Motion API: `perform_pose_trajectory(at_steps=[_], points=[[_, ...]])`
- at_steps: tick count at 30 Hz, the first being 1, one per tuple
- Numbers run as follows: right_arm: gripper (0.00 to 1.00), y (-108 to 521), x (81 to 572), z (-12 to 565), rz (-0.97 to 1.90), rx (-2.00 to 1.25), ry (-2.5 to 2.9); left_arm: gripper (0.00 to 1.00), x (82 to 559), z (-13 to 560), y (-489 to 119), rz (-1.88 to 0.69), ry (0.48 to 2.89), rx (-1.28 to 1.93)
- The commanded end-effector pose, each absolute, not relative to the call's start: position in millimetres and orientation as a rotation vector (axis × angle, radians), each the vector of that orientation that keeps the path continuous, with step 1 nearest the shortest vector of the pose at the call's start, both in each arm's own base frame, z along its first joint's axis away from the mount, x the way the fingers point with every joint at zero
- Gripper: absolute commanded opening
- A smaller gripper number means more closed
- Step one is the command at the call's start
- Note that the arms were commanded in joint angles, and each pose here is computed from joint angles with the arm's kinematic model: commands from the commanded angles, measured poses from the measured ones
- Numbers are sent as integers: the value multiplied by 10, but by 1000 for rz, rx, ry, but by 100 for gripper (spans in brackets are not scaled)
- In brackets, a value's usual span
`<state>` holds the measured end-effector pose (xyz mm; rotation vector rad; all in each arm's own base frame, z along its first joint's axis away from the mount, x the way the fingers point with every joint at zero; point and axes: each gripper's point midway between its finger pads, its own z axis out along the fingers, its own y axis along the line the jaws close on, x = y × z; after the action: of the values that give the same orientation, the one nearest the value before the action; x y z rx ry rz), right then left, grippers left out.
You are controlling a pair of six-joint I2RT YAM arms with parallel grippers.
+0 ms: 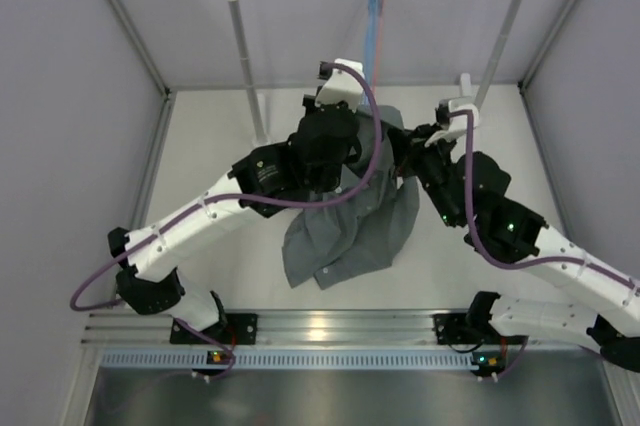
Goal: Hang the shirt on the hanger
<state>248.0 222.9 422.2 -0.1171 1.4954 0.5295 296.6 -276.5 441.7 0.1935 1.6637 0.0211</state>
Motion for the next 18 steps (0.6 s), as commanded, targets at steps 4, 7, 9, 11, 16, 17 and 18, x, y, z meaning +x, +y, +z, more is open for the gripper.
perform_pose_trajectory(at_steps=[4,7,9,11,16,17,18], points=[[0,1992,2593,3135,218,-137,1697,0,2998,3165,-2674,5,1968,224],[0,2038,2651,2698,185,-167,1773,0,3052,2598,-2554,13,2074,212],[0,2192,2691,2472,262,-196,1811,0,3096,2366,-2578,24,2088,198],[0,2250,2770,2179,361,-197,1881,0,3114,2137,-2596,32,2115,201],[4,2172,2970,2002,446,-178,1881,0,3301,1841,-2589,-17,2124,162],[9,2184,2971,2046,458,-188,1862,0,3380,1898,-2648,-95,2091,127],[16,2179,2984,2128,467,-186,1833,0,3413,1893,-2670,-171,2091,117]])
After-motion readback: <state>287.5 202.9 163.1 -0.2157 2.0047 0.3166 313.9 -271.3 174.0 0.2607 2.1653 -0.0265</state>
